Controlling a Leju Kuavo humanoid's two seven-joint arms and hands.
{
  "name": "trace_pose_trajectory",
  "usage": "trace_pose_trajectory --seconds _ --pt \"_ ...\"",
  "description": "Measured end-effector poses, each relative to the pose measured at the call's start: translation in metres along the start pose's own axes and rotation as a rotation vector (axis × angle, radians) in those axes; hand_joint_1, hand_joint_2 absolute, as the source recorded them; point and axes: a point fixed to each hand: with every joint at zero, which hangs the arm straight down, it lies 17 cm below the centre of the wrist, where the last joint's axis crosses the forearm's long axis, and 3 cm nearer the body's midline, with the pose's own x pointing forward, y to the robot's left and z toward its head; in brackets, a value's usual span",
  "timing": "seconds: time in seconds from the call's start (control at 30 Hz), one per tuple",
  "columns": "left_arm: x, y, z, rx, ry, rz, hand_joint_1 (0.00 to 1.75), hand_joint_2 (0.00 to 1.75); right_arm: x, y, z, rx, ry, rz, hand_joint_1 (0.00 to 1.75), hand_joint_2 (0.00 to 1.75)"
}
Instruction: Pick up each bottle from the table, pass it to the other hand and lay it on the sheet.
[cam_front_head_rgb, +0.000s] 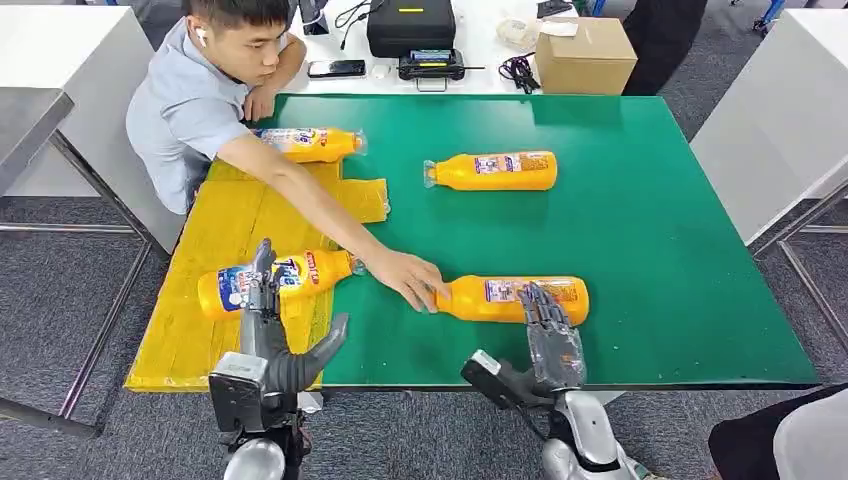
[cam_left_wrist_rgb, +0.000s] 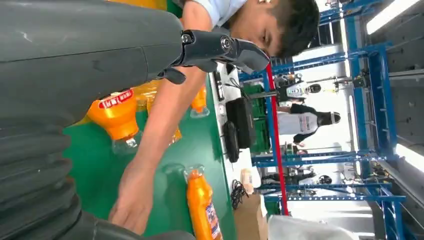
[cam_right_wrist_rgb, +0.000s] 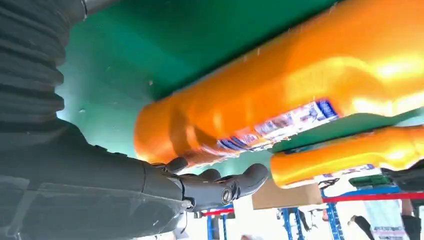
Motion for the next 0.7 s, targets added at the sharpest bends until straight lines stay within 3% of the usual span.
trace_pose_trajectory --seconds 0.13,0.2,0.7 --pt "0.000 0.001 0.000 -0.001 -0.001 -0.005 0.00 1.75 -0.004 0.000 0.000 0.002 0.007 0.025 0.00 1.75" --pt "-0.004 0.004 0.003 -0.005 0.011 -0.026 0.00 1.75 -0.020 -0.002 0.001 0.021 0.012 0.142 0.00 1.75" --pt "-0.006 0.003 0.005 -0.015 0.021 -0.024 0.00 1.75 -0.042 -0.006 -0.006 0.071 0.051 0.212 0.00 1.75"
